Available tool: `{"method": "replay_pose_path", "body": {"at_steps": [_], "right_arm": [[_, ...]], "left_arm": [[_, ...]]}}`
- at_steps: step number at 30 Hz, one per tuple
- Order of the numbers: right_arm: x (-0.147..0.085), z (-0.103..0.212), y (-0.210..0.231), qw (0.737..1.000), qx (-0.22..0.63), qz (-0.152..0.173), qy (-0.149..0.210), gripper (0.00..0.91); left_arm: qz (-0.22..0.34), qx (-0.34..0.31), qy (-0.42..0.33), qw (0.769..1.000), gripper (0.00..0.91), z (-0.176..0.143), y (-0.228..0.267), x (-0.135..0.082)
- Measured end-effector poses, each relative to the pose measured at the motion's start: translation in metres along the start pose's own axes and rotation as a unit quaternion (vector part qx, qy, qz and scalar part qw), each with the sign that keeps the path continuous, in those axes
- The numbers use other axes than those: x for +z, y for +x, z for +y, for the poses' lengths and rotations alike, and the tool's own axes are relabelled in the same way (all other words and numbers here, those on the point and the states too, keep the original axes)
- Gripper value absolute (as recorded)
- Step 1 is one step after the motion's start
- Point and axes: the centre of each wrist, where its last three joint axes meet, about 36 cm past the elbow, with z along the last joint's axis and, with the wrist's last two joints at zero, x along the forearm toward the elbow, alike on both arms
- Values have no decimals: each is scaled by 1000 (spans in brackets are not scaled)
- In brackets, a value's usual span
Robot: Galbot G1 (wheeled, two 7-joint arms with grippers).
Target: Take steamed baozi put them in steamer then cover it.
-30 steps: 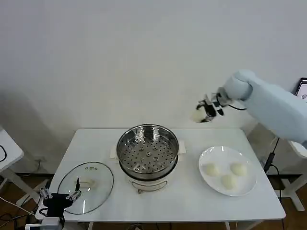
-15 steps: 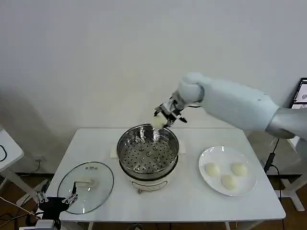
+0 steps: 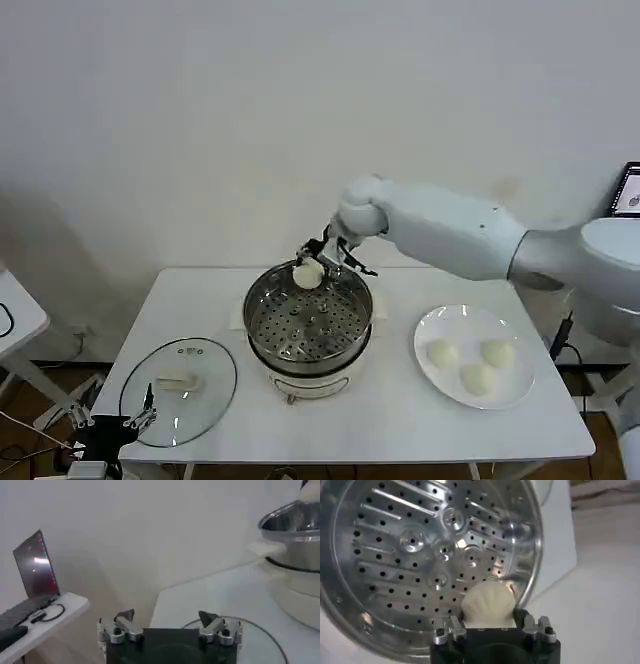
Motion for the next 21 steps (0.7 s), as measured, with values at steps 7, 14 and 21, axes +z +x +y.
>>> {"method": "replay_pose_path", "body": {"at_steps": [7, 14, 21], "right_arm": [[-2, 0, -19, 999, -3, 0, 33, 665], [-1, -3, -31, 998, -10, 6, 58, 665], [-4, -3, -41, 997, -15, 4, 71, 675]], "left_arm": [[1, -4, -1, 1000, 907, 3, 0, 1], [0, -7, -1, 1000, 907, 5, -1, 0], [-2, -7, 1, 1000, 907, 4, -1, -1]]}}
